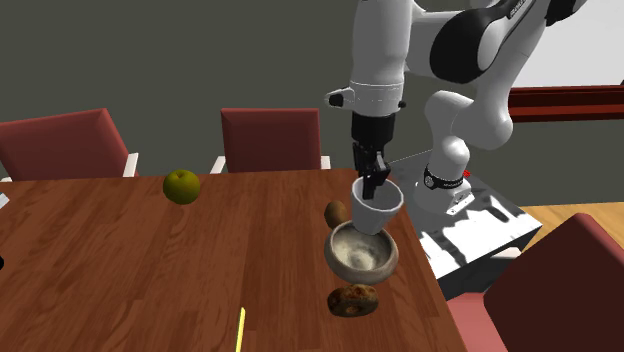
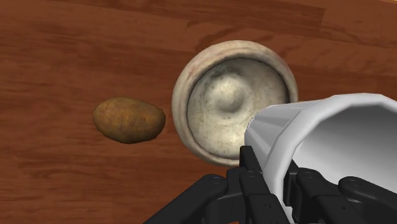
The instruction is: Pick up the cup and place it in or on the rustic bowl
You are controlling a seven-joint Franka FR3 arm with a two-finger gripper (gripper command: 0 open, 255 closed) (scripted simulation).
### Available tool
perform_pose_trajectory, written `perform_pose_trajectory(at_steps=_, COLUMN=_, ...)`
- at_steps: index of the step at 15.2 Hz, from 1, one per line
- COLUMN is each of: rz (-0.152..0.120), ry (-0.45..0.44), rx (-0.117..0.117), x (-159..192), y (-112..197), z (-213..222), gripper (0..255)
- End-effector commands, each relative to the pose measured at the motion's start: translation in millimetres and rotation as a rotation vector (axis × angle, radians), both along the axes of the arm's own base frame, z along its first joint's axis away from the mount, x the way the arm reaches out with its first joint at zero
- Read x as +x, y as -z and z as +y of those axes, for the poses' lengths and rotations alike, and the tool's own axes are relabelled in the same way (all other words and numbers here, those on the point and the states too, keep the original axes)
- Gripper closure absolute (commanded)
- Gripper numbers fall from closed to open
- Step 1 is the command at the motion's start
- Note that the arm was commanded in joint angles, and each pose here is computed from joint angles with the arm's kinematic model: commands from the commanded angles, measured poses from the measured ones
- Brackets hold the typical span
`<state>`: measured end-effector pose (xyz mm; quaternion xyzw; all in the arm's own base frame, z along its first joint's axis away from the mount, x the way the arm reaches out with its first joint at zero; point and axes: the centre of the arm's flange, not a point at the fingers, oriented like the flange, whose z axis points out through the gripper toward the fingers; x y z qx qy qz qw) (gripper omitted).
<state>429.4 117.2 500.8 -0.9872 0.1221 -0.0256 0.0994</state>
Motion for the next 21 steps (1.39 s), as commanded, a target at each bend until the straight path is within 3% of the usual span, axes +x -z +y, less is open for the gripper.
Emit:
perform_pose_trajectory(at_steps=1, rz=-0.001, ry=0.000, rx=0.000, x=0.1, y=11.6, z=-0.4, gripper=255)
perform_pose_trajectory(at_steps=9, rz=-0.001, ry=0.000, rx=0.000, x=0.1, y=55.8, z=-0.4, gripper=255)
perform_pose_trajectory(at_steps=17, rz=-0.001, ry=0.000, rx=0.000, x=0.1, y=55.8, z=-0.4, gripper=255)
perform_pose_trajectory(at_steps=18, rz=-0.001, ry=0.000, rx=0.000, x=0.1, y=55.8, z=-0.4, gripper=0)
perform_pose_trajectory(at_steps=21, rz=-0.001, ry=0.000, rx=0.000, x=0.1, y=55.8, z=-0.5, gripper=0)
